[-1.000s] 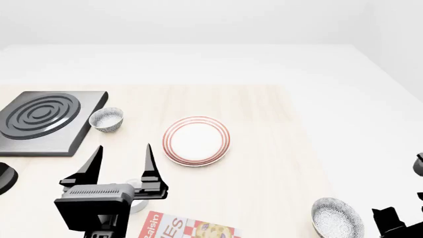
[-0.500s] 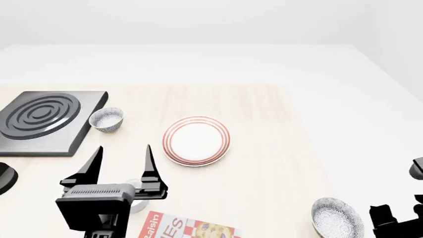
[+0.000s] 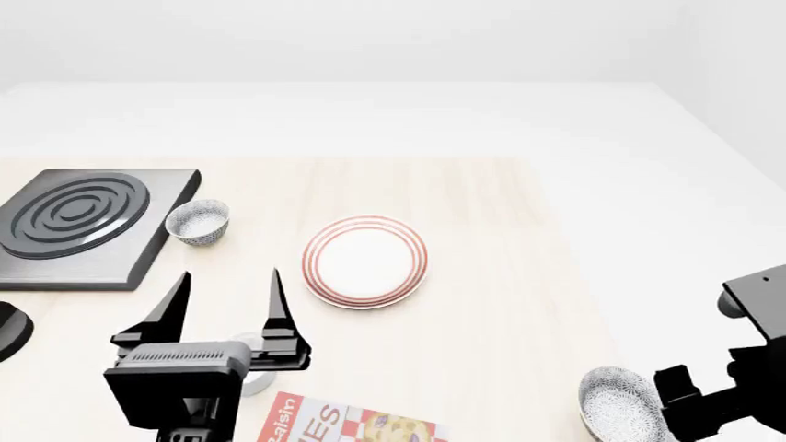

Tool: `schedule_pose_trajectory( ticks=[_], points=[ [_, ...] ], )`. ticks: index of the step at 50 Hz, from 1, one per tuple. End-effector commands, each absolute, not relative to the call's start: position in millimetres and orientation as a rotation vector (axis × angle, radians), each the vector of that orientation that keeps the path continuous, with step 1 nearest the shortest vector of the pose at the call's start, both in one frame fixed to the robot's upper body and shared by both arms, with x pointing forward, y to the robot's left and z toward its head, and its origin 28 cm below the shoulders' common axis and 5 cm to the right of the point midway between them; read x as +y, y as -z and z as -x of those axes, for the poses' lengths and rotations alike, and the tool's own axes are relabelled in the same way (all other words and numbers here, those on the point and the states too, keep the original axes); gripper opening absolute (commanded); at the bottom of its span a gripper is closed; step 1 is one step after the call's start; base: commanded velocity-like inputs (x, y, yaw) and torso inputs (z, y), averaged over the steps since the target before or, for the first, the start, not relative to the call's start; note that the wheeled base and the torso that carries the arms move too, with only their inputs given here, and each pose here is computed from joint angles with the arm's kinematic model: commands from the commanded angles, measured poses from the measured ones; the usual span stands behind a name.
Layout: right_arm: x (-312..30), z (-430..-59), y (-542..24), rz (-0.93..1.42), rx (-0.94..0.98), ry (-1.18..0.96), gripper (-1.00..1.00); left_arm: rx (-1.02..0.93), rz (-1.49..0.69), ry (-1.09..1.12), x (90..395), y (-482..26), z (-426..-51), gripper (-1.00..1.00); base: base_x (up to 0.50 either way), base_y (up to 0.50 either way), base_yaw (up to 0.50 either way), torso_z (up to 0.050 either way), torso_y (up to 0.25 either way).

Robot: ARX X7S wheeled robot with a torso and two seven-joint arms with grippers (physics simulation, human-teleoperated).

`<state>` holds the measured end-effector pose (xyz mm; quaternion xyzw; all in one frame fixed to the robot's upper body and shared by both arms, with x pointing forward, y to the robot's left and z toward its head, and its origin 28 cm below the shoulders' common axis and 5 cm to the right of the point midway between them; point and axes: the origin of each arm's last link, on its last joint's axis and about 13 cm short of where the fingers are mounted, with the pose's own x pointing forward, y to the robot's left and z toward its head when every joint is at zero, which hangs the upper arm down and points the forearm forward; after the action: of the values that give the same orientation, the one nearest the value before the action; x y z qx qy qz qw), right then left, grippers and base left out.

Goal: Pick the akita bowl next to the cookies box and place it on the plate.

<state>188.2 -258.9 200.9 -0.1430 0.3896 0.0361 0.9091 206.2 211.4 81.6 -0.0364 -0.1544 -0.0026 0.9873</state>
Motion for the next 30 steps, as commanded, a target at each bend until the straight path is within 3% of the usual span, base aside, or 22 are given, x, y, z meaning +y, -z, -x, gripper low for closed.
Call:
schedule_pose_trajectory(
  ticks=[1, 30],
  points=[
    [-257.3, -199.3, -204.9, 0.278, 0.777, -0.087, 1.00, -0.320, 0.069, -0.003, 211.3, -81.7, -207.5, 1.00, 0.00, 0.00, 0.00, 0.000, 0.000],
    [-262.2, -199.7, -176.7, 0.195, 0.919, -0.078, 1.00, -0.322, 0.065, -0.008, 212.5, -81.8, -207.0, 1.00, 0.00, 0.00, 0.00, 0.000, 0.000]
  ],
)
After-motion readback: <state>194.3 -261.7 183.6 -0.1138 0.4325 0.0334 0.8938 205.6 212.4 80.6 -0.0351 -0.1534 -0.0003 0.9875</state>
